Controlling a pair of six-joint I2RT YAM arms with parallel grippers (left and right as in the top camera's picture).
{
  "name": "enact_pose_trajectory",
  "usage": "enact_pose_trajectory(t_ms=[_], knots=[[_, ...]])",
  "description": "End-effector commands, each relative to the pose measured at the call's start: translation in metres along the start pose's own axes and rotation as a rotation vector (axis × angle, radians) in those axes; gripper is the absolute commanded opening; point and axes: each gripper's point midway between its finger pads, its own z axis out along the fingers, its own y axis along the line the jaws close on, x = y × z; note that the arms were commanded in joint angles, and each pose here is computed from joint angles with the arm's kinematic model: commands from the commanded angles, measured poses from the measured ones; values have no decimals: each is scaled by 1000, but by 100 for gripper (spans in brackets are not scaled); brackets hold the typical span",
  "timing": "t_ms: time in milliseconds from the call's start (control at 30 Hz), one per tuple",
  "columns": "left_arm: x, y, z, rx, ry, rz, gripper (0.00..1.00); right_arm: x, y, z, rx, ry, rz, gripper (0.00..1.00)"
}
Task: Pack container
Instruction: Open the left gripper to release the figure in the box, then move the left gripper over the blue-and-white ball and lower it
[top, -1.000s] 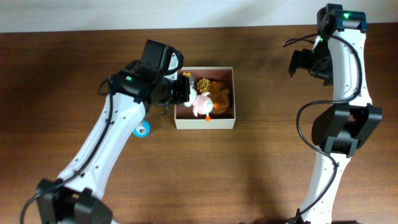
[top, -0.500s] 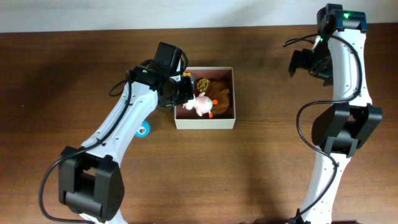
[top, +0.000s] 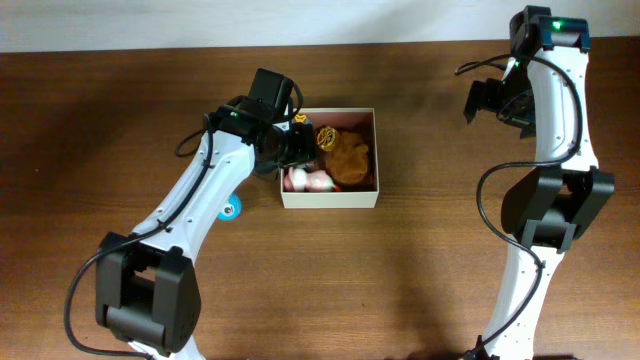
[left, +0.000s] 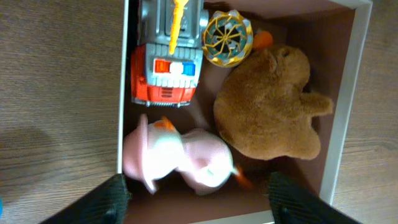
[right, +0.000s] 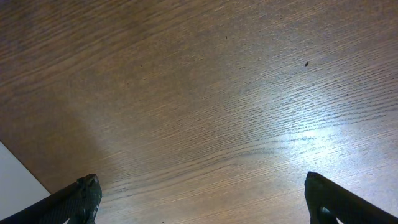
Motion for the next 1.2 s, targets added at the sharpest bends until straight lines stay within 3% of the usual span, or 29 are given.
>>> enact_pose_trajectory(t_ms=[0,233,400,533,800,967,1167], knots=[[-5,-10,-3,47,-9,2,78,0,-1,2,13,3,10,99],[-28,-23,-42,70,-82,69,78,0,-1,2,13,3,10,99],[-36,22,-100,-123,-140,87,81,0,-1,2,13,3,10,99],[-15,59,-124,-223,-69,76,87,0,-1,2,13,3,10,99],[27,117,-108,-421,109,73,97,0,-1,2,13,3,10,99],[47,137,-65,-427,156,54,100,0,-1,2,13,3,10,99],[52,155,-46,-408,158,29,100,0,-1,2,13,3,10,99]])
